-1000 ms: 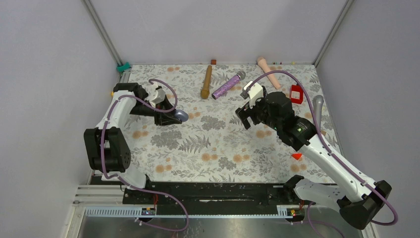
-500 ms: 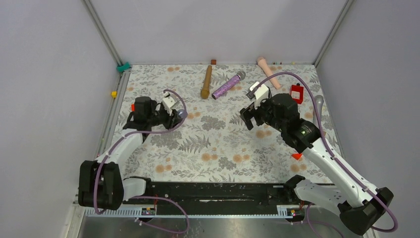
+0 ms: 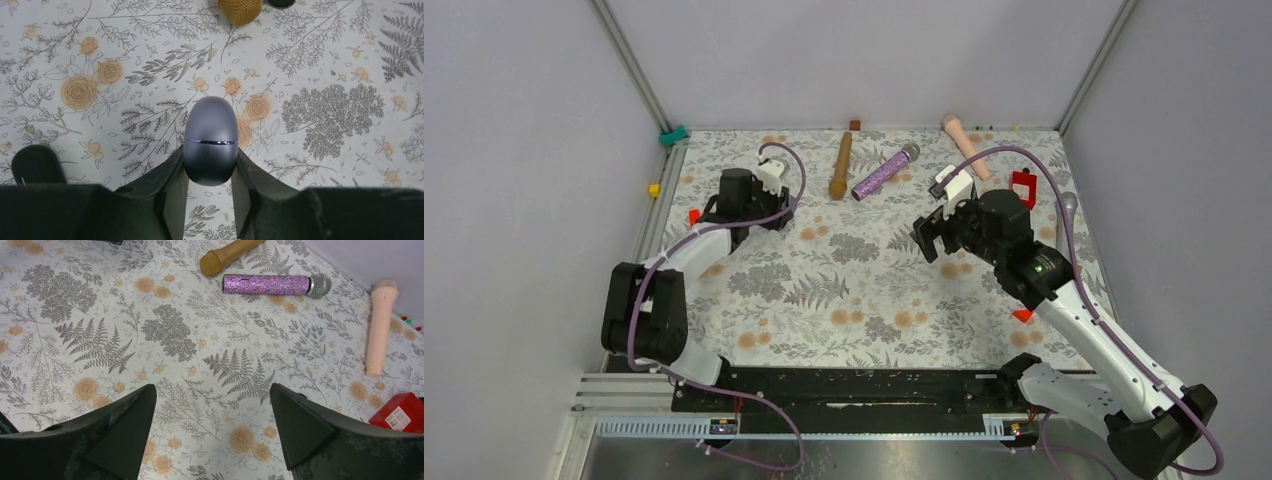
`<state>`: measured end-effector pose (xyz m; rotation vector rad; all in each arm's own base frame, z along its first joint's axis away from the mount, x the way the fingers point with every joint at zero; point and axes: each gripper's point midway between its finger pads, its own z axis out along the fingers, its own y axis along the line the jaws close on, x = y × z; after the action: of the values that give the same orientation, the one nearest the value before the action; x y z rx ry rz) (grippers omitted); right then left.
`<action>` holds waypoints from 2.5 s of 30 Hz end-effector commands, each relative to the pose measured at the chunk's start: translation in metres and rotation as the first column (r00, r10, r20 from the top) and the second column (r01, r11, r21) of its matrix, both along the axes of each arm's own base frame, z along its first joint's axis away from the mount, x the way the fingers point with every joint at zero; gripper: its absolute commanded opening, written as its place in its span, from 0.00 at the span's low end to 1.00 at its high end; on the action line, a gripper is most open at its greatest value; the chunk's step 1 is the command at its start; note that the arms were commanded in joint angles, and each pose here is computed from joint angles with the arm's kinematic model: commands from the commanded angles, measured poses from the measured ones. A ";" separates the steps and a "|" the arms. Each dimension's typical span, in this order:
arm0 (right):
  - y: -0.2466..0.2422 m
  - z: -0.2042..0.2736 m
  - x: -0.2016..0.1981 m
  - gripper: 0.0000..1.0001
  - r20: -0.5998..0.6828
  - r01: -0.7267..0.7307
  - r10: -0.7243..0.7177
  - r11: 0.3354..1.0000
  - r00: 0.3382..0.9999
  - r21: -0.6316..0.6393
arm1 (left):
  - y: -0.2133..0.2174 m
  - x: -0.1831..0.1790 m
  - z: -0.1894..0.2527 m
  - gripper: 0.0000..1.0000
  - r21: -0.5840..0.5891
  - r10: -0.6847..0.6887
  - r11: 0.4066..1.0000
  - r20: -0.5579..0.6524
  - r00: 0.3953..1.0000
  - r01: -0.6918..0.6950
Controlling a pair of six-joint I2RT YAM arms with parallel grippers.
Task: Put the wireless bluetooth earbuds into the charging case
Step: Place the charging case at the center of the board, then pick up the charging case at the center of the board.
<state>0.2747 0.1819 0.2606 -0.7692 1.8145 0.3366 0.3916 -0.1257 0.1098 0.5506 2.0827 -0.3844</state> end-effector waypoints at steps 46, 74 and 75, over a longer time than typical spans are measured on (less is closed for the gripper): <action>-0.017 0.028 0.003 0.95 0.067 0.035 -0.044 0.992 0.997 0.121 | -0.112 -0.009 -0.012 0.99 -0.234 -0.163 0.969 -0.378 0.912 0.076; -0.010 0.025 -0.004 0.99 0.054 -0.015 0.007 0.988 0.999 0.152 | 0.158 0.090 -0.029 0.98 0.337 0.504 0.850 -0.300 0.810 -0.404; -0.010 0.025 -0.004 0.99 0.053 -0.016 0.008 0.988 0.999 0.152 | 0.159 0.089 -0.033 0.97 0.342 0.502 0.851 -0.310 0.807 -0.398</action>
<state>0.2698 0.1672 0.2746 -0.6794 1.7639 0.4211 0.4698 0.0194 0.0599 0.1075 2.6090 0.0211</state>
